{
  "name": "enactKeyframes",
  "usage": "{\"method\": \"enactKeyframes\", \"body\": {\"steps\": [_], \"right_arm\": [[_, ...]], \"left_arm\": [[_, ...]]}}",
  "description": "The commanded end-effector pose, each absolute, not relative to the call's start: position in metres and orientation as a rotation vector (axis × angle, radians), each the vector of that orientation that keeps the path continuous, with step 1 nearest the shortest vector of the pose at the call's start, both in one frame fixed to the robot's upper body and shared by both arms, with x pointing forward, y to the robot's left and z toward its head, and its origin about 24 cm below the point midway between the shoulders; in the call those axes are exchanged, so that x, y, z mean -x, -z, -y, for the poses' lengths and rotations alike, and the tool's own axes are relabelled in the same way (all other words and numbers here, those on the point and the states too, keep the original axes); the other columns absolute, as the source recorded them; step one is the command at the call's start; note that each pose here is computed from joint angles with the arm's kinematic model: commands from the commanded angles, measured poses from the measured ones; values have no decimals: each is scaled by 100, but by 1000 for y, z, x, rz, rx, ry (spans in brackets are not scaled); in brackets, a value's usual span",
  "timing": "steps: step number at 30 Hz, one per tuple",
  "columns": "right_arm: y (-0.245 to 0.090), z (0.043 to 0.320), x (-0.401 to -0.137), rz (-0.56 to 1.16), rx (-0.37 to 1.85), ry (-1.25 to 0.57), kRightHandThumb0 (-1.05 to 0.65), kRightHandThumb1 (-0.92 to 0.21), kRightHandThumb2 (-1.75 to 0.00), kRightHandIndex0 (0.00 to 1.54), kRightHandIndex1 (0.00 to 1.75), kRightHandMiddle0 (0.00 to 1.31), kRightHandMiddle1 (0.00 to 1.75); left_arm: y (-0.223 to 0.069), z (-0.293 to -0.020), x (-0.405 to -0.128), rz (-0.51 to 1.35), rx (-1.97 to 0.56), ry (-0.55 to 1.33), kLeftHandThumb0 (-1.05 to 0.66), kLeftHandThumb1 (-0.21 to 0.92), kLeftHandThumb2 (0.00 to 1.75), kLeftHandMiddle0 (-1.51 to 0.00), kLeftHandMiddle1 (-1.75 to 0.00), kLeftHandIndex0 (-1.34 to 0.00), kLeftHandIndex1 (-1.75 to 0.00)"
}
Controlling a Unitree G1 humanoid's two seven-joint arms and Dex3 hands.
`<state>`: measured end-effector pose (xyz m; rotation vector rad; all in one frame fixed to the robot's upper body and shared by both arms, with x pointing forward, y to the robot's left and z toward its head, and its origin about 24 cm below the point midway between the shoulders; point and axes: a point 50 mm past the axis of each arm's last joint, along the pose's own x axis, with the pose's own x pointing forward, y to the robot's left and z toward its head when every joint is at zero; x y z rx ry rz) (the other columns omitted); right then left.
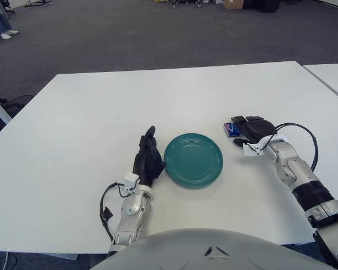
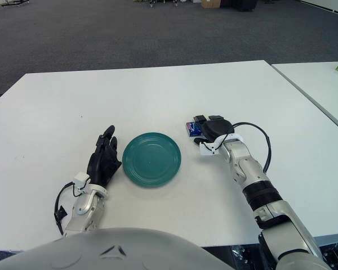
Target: Put the gum into the plate.
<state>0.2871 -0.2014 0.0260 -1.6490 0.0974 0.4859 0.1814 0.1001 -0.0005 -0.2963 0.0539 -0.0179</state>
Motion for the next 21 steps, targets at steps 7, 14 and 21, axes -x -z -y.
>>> {"method": "enactKeyframes", "body": {"steps": [7, 14, 21], "right_arm": [[-32, 210, -290, -161, 1702, -592, -90, -92, -101, 26, 1, 0, 33], [-30, 217, -284, -230, 1781, -707, -91, -92, -100, 40, 7, 0, 48], [-29, 220, -281, -270, 1824, -769, -91, -92, -100, 21, 127, 0, 96]], "left_arm": [[0, -85, -182, -26, 345, 28, -92, 92, 98, -8, 0, 0, -43], [0, -82, -183, -18, 360, 31, -92, 92, 98, -7, 0, 0, -43], [-1, -79, -182, -40, 389, 13, -90, 92, 98, -8, 0, 0, -41]]}}
